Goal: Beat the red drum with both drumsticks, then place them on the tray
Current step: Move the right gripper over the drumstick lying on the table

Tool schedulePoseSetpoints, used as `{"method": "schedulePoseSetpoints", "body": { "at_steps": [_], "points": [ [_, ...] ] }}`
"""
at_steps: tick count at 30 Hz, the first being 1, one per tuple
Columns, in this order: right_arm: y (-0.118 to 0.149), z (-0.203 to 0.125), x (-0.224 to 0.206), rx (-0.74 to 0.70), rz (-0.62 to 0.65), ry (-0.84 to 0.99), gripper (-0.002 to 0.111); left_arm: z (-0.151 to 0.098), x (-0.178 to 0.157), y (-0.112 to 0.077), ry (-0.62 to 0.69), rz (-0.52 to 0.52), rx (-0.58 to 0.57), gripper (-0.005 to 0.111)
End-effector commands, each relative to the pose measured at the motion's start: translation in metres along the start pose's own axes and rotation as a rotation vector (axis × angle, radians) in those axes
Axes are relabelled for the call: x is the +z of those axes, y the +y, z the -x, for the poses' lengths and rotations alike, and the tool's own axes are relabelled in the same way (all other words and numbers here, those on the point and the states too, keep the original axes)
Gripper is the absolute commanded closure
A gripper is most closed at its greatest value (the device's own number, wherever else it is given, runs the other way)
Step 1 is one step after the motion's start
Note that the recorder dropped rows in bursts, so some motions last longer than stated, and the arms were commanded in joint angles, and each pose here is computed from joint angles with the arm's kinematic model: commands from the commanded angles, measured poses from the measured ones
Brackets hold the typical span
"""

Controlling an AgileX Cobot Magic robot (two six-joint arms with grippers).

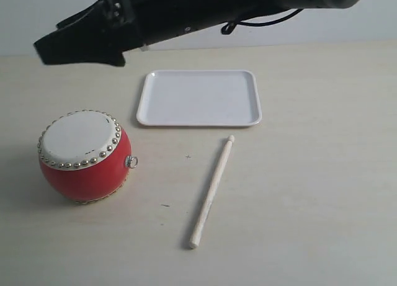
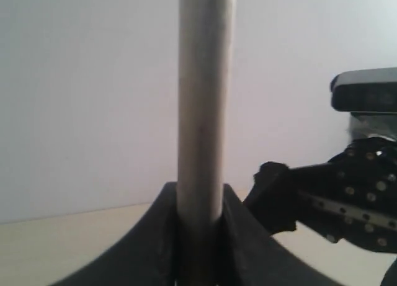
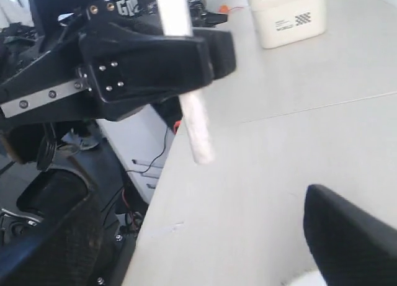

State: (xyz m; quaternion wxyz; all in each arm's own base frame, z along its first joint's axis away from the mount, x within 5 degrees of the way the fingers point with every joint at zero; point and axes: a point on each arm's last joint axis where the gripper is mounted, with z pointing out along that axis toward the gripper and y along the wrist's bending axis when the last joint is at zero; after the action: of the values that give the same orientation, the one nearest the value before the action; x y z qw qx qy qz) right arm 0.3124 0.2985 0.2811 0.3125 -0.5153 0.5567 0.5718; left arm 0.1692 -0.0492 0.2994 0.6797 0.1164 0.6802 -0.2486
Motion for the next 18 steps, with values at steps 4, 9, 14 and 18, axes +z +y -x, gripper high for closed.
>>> {"method": "schedulePoseSetpoints", "body": {
  "at_steps": [4,9,14,18],
  "points": [
    [-0.02,0.011,-0.059,0.13,-0.136,-0.071,0.027,0.028,0.007,0.008,0.017,0.124,0.068,0.107],
    [-0.024,0.011,-0.081,0.182,-0.185,-0.057,0.027,0.038,0.008,0.013,0.034,0.193,0.118,0.107],
    [-0.02,0.007,-0.09,0.249,-0.315,0.113,0.028,0.038,0.015,0.033,0.133,0.355,0.133,0.107],
    [-0.013,0.004,-0.101,0.3,-0.462,0.285,0.03,0.028,0.035,0.06,0.268,0.506,0.107,0.107]
  ]
}}
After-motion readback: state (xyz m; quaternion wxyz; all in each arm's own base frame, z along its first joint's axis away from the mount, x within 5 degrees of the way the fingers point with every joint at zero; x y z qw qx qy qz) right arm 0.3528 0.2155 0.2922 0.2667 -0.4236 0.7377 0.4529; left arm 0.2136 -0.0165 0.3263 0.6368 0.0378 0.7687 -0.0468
